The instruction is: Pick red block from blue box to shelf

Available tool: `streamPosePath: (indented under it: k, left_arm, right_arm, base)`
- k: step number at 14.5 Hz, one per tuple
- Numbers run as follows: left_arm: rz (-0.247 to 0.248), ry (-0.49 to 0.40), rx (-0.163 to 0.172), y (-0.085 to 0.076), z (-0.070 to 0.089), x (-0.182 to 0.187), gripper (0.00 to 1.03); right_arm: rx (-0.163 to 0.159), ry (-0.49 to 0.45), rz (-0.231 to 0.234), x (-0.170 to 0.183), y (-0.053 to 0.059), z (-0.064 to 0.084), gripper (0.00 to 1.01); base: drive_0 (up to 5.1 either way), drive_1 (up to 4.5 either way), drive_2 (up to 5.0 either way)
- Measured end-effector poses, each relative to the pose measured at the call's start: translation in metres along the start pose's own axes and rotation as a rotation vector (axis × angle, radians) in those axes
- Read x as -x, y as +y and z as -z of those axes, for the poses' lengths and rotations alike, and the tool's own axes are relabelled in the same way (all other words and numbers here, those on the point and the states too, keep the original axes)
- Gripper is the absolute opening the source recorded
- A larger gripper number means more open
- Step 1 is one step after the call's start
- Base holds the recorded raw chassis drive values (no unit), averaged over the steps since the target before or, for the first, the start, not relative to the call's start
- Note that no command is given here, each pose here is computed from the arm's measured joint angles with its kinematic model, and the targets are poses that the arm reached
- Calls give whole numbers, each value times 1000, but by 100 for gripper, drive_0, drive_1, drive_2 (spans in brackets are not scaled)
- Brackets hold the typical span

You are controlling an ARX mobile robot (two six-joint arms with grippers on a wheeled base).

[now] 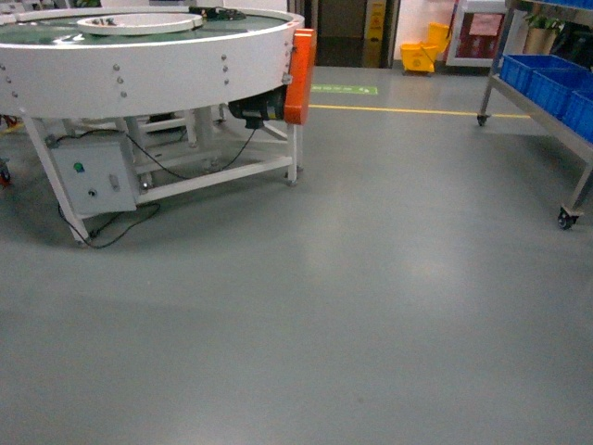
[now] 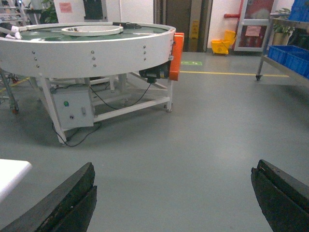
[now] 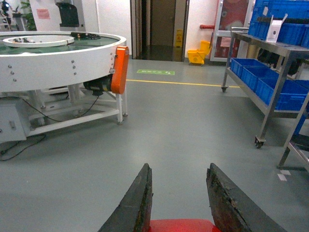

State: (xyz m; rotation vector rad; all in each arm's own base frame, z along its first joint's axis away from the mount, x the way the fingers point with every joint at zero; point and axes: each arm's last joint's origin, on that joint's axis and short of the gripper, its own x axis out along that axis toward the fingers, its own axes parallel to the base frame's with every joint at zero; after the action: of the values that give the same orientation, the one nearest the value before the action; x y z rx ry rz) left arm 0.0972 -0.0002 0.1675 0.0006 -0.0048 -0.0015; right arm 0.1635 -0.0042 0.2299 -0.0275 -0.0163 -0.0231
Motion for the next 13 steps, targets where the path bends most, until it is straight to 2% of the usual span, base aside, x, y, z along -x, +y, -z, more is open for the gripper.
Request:
streamPosePath:
  k: [7,13]
  left_arm:
    - [0,4,0,0,0,0,98]
    - [0,2,0,0,0,0,98]
  right_arm:
    - [0,2,0,0,0,0,28]
    - [0,0,-2,0,0,0,28]
  base:
    - [0,27,-26]
    - [299,161,-497]
